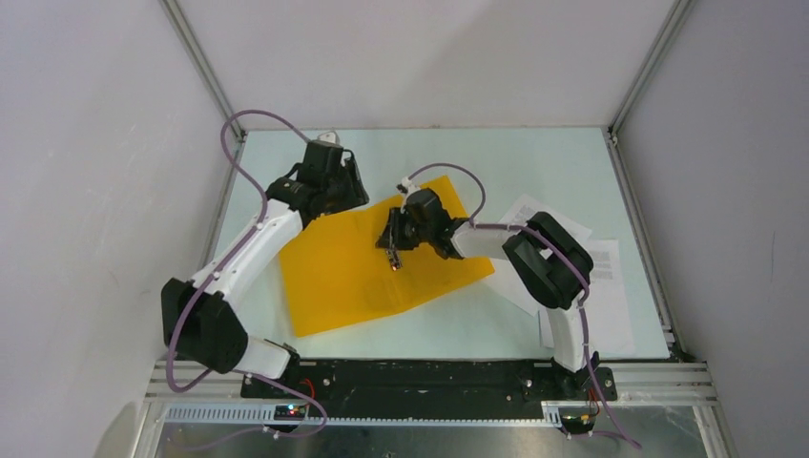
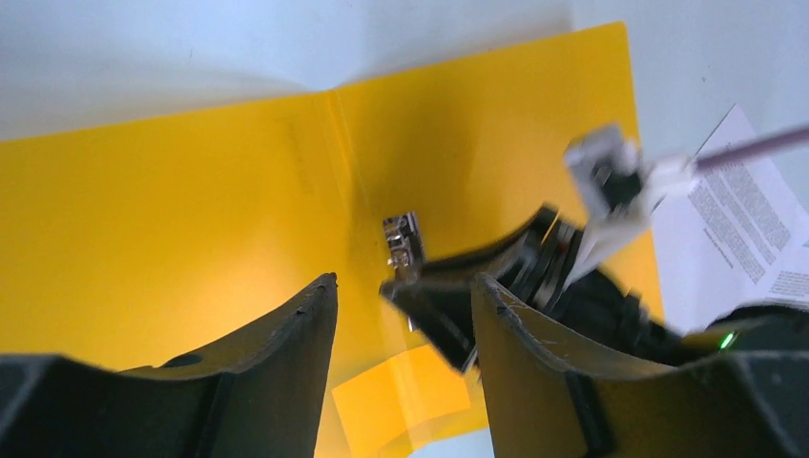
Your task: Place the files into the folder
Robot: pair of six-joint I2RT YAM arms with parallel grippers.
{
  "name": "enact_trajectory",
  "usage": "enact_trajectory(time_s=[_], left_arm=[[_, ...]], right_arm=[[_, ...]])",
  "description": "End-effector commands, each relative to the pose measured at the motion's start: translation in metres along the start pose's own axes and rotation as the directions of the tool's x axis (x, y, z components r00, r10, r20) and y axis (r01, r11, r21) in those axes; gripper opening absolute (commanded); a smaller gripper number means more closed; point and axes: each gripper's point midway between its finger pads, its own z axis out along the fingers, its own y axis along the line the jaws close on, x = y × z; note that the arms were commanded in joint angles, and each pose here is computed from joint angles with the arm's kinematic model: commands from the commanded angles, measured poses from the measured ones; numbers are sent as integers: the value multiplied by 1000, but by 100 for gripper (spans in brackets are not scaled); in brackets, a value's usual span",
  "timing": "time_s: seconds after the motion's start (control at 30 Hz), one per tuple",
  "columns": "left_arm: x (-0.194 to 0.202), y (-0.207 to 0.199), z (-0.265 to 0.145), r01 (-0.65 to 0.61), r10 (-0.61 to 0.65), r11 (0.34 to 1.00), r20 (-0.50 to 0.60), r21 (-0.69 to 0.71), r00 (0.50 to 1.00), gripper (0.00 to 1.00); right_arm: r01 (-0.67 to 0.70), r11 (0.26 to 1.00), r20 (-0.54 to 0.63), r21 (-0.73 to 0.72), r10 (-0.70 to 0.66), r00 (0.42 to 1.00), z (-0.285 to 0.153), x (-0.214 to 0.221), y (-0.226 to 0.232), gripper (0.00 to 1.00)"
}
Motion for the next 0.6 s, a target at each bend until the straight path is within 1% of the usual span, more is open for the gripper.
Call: enact_trajectory(time_s=[0.0, 0.17, 0.33, 0.43, 0.57], left_arm=[[5, 13, -21, -22, 22, 1000, 23, -8, 999, 60], [18, 18, -25, -25, 25, 1000, 8, -1, 1000, 60], [27, 21, -25, -22, 22, 1000, -10, 0, 1000, 60], [33, 25, -22, -12, 12, 1000, -25, -9, 1000, 61], [39, 27, -18, 5, -6, 1000, -41, -22, 999, 64]], right_arm=[[-52, 998, 91, -43, 56, 994, 13, -46, 9, 30], [-97, 995, 105, -26, 99, 990, 29, -60, 2, 30], [-114, 994, 97, 7, 112, 989, 42, -60, -6, 30], [-116, 993, 103, 25, 113, 988, 44, -66, -7, 31], [-106, 994, 122, 26, 102, 987, 40, -79, -1, 33]])
